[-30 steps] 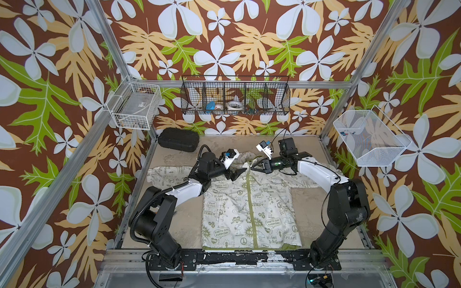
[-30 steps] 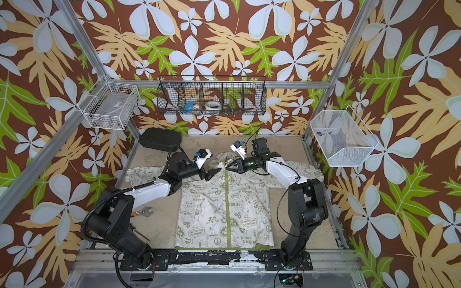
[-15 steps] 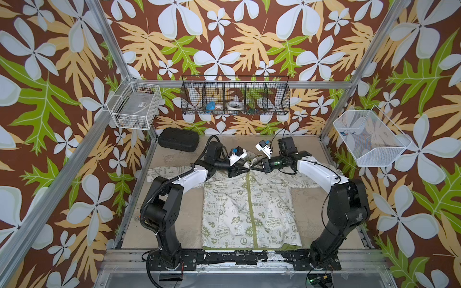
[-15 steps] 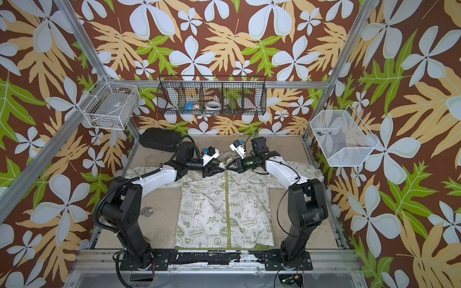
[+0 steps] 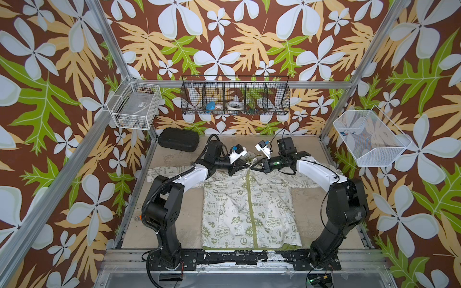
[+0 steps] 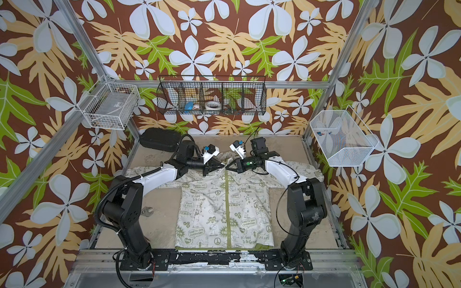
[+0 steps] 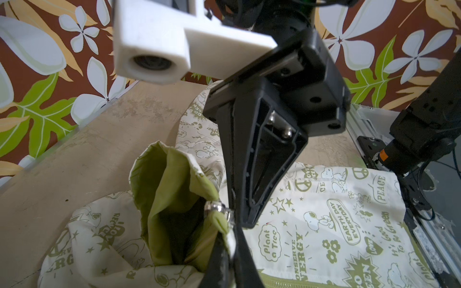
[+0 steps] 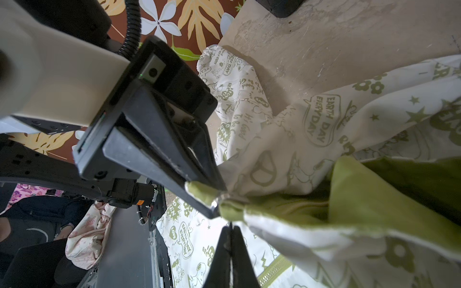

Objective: Unzip the jacket
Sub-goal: Unzip the zipper on the jacket.

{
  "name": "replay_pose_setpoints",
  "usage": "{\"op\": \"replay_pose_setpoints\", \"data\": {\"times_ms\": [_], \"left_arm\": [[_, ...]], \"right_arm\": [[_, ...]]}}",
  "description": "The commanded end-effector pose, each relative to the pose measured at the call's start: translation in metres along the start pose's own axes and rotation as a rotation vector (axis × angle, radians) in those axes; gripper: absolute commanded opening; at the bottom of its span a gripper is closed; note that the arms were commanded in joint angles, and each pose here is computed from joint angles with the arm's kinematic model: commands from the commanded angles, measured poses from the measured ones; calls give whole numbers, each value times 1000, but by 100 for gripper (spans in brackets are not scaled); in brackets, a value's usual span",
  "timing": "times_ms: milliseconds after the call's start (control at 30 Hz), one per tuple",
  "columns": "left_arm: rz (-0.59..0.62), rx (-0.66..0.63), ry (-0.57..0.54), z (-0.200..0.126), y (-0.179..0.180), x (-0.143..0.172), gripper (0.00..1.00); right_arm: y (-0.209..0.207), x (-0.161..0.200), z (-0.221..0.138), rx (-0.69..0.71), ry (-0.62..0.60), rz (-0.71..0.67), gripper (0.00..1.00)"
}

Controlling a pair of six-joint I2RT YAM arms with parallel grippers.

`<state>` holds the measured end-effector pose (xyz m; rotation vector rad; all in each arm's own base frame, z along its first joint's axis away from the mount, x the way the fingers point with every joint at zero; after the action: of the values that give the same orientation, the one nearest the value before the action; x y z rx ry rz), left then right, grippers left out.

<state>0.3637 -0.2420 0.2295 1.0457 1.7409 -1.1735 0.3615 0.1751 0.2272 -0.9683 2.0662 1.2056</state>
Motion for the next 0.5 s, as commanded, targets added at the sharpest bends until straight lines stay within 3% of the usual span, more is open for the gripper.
{"op": "replay_pose_setpoints", "data": {"times_ms": [0, 267, 467], "left_arm": [[41, 55, -95, -3, -7, -26, 0], [79, -105, -186, -7, 2, -46, 0], [89, -421, -226, -7, 37, -55, 0]], "right_arm": [[-4, -5, 1, 44, -24, 9, 0], [-9, 4, 8, 80, -35, 62, 0], [-17, 34, 16, 191, 41, 144, 0]]}}
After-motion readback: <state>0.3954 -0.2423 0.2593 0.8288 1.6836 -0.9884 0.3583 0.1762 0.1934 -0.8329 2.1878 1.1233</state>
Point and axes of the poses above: each gripper's point midway between its finger pads, its own z axis out along the fingers, its own y axis along the line the jaws close on, x = y × z, the point moved 9 cm from there along -z, back along the fingers, and after that the axes turned 14 degrees about -z, right-handed, at the moved point
